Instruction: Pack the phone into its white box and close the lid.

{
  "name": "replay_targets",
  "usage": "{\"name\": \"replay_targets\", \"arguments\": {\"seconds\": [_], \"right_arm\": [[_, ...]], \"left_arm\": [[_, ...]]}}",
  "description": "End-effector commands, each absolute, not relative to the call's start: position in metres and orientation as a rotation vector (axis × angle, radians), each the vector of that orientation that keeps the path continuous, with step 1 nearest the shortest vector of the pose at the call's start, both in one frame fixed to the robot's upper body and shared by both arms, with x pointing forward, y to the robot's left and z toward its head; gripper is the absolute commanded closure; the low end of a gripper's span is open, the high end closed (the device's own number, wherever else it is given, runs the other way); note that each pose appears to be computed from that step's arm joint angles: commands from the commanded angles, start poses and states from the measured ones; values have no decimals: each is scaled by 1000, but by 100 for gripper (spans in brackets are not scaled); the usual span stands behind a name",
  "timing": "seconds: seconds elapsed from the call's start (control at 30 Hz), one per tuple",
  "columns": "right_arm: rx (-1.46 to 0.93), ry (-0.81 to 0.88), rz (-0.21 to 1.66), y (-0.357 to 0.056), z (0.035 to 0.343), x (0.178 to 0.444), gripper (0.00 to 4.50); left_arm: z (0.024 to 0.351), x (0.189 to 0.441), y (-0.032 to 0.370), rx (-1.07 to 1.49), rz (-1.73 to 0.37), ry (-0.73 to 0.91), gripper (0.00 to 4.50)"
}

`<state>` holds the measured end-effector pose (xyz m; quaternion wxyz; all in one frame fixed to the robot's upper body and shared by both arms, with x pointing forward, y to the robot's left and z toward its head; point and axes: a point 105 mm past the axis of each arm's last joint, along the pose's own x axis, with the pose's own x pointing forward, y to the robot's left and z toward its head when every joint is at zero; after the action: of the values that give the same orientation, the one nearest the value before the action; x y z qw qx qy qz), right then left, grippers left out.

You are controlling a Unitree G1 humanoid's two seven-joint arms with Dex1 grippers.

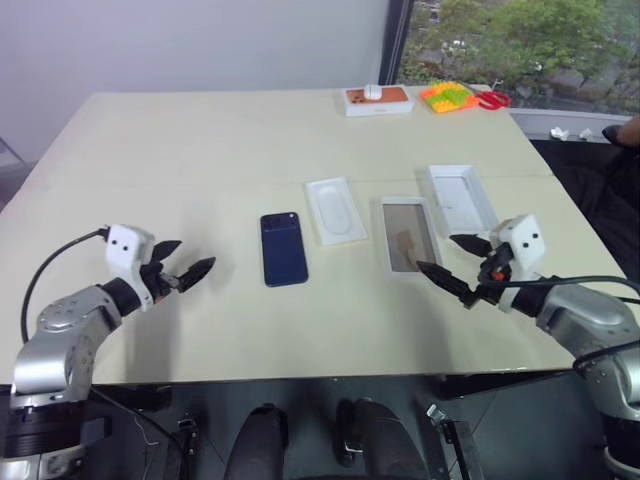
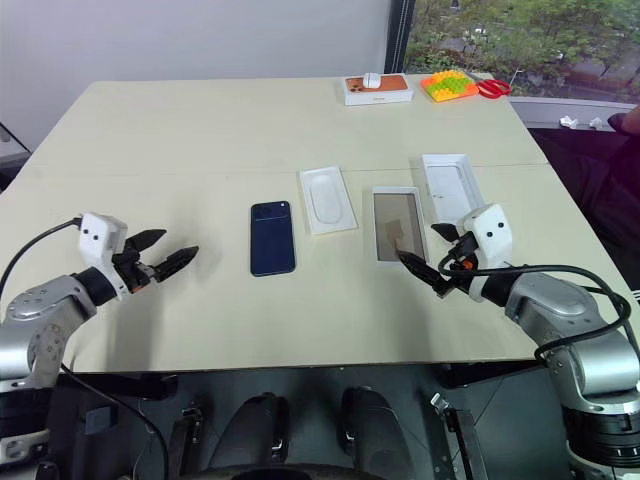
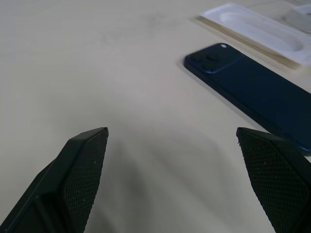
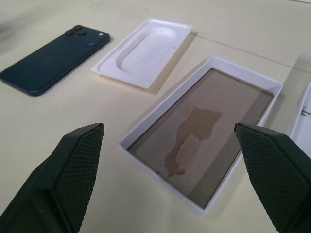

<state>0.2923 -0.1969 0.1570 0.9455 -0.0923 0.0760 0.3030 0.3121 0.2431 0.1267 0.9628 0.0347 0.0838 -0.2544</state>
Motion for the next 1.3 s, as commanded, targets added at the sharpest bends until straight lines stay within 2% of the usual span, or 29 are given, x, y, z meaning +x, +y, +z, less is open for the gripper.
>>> {"name": "replay_targets", "arguments": {"seconds": [0.03,0.3,0.37,0.5,0.67,0.77,1.17,1.27,1.3], "right_arm": [[-281,92,623,-183,169,296,0],[-551,14,735,-107,168,314,0],[-566,11,738,-104,167,315,0],[-890,-18,700,-93,150,340,0],[-1120,-73,645,-92,141,360,0],[-1297,-113,648,-91,134,367,0],[-1454,-170,615,-91,122,381,0],[-1459,-169,610,-91,120,384,85],[-1462,-168,608,-91,120,385,134]], "left_arm": [[142,316,230,89,-565,127,7],[143,321,198,59,-700,135,7],[144,322,197,58,-705,134,7],[149,322,189,55,-743,109,7],[148,322,185,69,-760,108,7],[149,309,173,43,-853,112,7],[152,296,161,58,-959,118,7],[151,297,161,58,-955,120,0],[150,298,161,57,-953,120,0]]}}
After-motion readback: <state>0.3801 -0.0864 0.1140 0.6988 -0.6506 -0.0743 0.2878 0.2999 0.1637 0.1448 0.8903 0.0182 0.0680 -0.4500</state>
